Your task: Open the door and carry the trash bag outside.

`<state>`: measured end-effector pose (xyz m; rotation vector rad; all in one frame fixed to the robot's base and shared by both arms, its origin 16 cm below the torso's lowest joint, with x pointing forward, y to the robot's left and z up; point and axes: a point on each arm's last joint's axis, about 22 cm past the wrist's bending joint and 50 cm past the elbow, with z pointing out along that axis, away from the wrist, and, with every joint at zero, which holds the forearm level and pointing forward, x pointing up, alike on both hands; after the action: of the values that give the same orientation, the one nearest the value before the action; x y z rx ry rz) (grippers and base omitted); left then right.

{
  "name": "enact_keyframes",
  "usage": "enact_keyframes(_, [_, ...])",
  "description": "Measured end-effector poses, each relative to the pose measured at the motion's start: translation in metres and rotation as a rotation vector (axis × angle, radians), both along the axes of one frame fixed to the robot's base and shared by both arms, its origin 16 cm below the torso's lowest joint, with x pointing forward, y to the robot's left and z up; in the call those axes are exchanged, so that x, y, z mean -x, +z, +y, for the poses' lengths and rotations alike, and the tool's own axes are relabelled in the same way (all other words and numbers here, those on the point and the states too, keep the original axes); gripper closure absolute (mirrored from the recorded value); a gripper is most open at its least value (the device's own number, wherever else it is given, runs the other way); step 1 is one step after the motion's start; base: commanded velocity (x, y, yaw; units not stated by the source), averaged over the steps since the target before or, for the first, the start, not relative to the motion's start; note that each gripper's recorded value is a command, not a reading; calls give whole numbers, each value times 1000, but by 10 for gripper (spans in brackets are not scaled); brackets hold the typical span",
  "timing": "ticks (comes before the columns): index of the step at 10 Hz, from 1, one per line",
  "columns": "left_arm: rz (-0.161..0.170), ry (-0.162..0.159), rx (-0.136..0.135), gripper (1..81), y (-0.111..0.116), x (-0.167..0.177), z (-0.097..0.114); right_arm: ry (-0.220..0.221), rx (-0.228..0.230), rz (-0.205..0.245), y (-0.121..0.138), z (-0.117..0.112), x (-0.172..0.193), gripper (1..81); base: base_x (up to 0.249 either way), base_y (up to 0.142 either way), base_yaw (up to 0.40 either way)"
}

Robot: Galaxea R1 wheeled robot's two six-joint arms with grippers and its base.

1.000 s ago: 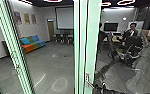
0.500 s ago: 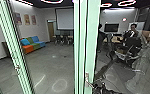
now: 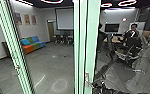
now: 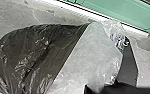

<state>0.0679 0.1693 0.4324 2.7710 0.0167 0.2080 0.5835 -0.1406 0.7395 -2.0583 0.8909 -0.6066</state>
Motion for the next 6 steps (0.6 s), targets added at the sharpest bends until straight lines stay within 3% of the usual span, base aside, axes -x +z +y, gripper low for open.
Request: enact_keyframes(6, [-1, 0, -4, 811, 0, 0, 4, 8, 13, -5, 1, -2, -1, 10, 0, 0, 0])
